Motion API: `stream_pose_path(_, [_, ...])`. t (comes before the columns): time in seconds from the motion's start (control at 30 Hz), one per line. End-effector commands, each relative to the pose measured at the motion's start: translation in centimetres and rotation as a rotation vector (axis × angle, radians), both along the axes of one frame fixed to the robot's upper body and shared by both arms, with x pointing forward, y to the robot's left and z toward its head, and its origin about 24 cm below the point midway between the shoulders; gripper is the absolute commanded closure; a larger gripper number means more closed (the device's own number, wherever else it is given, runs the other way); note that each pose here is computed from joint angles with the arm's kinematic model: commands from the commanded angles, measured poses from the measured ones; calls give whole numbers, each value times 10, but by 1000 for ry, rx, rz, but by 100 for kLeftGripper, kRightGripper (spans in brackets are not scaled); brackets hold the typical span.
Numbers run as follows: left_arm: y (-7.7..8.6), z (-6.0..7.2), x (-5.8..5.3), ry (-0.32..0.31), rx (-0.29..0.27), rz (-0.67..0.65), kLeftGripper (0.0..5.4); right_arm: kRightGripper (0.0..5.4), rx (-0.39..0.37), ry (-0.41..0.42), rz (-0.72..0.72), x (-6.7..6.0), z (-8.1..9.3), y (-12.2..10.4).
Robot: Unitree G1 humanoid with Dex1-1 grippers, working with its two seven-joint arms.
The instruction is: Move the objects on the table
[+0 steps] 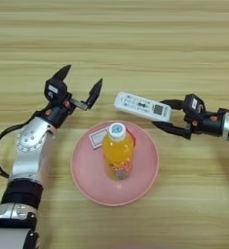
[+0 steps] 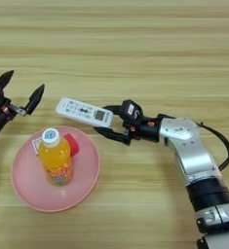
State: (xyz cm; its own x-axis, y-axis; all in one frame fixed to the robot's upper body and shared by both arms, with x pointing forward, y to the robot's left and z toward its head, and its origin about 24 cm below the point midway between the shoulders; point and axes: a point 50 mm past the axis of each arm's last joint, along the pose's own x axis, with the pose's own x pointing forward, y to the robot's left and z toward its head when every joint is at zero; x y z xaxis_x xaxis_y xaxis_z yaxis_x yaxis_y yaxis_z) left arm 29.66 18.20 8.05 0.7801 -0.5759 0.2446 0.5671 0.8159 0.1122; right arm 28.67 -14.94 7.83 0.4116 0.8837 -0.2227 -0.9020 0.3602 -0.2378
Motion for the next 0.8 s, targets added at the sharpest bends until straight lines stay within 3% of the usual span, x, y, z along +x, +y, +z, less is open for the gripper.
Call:
stream_pose_path(0.03, [6, 12, -4, 36, 13, -158, 0, 246, -19, -3, 22, 4, 6, 1])
stream_pose_path(0.33, [-9, 31, -8, 46, 121, -447, 0, 247, -42, -26, 50, 10, 21, -5])
stream_pose_path(0.8, [-15, 41, 3, 83, 73, -544, 0, 247, -21, -71, 88, 15, 44, -1])
